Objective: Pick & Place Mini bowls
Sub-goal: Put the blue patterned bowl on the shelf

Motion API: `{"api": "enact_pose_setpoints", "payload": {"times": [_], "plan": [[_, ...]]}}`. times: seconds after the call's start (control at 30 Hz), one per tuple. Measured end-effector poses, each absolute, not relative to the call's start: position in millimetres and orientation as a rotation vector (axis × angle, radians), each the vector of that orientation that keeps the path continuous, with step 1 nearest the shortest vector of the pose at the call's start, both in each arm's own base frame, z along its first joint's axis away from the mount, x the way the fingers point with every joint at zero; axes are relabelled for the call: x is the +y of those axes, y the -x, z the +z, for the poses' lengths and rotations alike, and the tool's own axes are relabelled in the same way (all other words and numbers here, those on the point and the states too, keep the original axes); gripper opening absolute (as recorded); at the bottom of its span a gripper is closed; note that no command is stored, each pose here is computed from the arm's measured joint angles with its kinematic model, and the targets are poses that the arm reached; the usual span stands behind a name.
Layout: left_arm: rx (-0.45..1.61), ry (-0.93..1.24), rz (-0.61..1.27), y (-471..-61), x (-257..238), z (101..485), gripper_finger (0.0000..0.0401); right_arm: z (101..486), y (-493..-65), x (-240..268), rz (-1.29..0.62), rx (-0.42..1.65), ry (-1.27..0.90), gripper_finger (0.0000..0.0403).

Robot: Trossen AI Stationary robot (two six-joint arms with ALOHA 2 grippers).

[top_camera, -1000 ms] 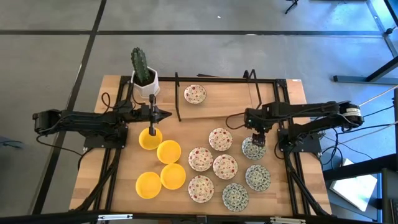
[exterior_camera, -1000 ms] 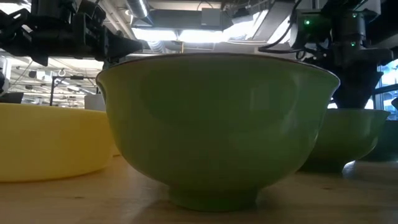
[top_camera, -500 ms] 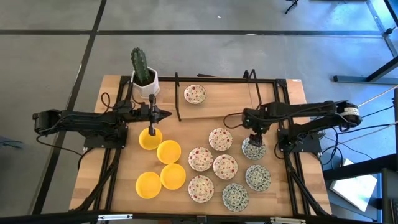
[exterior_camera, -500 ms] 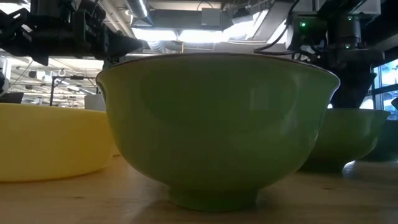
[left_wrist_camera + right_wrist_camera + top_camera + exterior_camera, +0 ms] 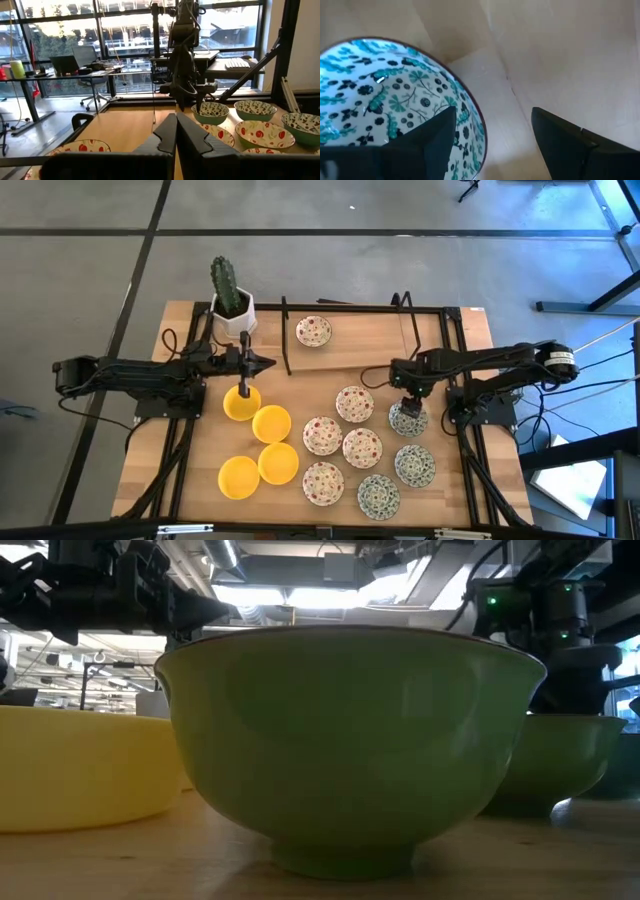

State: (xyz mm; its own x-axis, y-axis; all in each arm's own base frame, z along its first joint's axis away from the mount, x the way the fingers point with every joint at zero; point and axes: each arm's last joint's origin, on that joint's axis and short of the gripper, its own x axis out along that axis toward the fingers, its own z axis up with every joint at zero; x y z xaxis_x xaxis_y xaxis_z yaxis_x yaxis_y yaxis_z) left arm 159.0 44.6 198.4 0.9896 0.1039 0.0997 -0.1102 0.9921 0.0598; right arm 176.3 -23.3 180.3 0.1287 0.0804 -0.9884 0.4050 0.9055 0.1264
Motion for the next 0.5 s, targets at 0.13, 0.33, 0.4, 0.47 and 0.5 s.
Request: {"api": "enact_pose_setpoints", "payload": {"times": [0.13,0.33,0.4,0.47,0.5], "plan": [[-0.097,-0.065,0.107,-159.0,44.6,198.5,0.0006,180.4,-177.4,-23.4,-0.259,1.421,-0.430,0.0229],[-0.103,-0.049,0.107,-158.9,44.6,199.0,0.0006,176.5,-175.1,-23.0,-0.264,1.433,-0.436,0.0140],[-0.111,-0.050,0.107,-158.8,44.6,199.8,0.0006,174.4,-174.0,-22.8,-0.275,1.436,-0.447,0.0106],[-0.113,-0.044,0.106,-158.8,44.6,200.0,0.0006,172.3,-173.3,-22.8,-0.288,1.434,-0.461,0.0069],[-0.113,-0.040,0.106,-158.8,44.5,199.9,0.0006,171.9,-173.1,-22.7,-0.293,1.434,-0.469,0.0050]]}}
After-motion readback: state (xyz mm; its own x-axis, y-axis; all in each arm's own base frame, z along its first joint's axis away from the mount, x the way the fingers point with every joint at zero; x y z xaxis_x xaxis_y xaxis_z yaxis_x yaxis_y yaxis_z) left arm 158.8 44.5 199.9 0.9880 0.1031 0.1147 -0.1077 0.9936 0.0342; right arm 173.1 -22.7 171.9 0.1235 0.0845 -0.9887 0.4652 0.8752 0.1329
